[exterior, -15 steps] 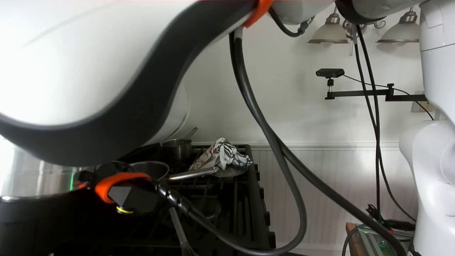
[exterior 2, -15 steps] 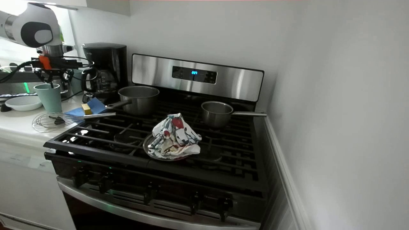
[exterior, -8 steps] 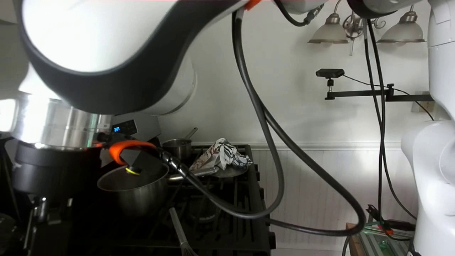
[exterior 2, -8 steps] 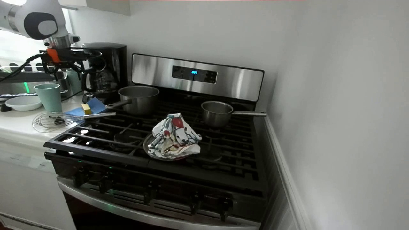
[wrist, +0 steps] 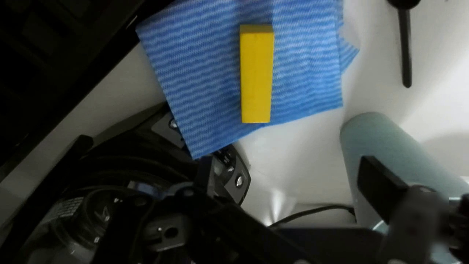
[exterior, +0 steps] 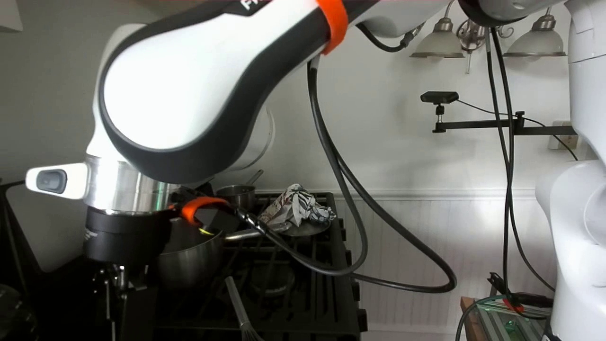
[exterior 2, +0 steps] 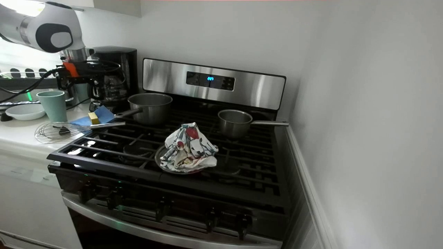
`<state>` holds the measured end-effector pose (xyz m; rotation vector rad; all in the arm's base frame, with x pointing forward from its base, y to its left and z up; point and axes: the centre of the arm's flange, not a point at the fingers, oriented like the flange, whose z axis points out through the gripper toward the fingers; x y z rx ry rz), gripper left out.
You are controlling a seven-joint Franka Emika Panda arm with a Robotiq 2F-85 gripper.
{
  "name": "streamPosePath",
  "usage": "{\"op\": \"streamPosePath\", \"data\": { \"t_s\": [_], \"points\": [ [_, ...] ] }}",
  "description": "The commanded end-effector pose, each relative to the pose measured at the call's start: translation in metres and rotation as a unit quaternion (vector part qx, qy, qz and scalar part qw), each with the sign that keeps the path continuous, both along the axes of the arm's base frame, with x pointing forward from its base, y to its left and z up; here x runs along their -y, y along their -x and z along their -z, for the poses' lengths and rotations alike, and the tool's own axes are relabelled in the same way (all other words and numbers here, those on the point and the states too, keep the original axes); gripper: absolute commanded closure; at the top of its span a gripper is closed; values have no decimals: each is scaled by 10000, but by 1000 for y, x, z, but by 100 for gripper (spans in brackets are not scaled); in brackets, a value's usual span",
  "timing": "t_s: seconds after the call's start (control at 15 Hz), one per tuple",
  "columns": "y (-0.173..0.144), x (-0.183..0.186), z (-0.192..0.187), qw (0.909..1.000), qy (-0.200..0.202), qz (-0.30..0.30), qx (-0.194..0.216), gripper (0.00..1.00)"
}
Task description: Pour the content in the light blue cup into the pot on the right plate and pick up the yellow cube and put it in the pot on the left plate
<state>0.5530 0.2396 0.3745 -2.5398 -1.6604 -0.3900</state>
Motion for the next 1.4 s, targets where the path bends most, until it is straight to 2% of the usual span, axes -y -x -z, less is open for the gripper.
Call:
{"op": "streamPosePath", "data": {
  "t_s": [0.0,0.33,0.8,0.87,0.93,1.07,1.33],
  "points": [
    [-2,11,26,9999,42,-97,-28,0],
    [-11,16,59,10000,44,-23,-29,0],
    [-16,21,95,9995,70,43,-289,0],
    [-15,23,98,9995,85,60,-305,6],
    [-14,25,99,9994,63,61,-322,26],
    [-14,28,99,9994,55,93,-315,31],
    [-13,33,92,9995,82,137,-256,58]
  ]
}}
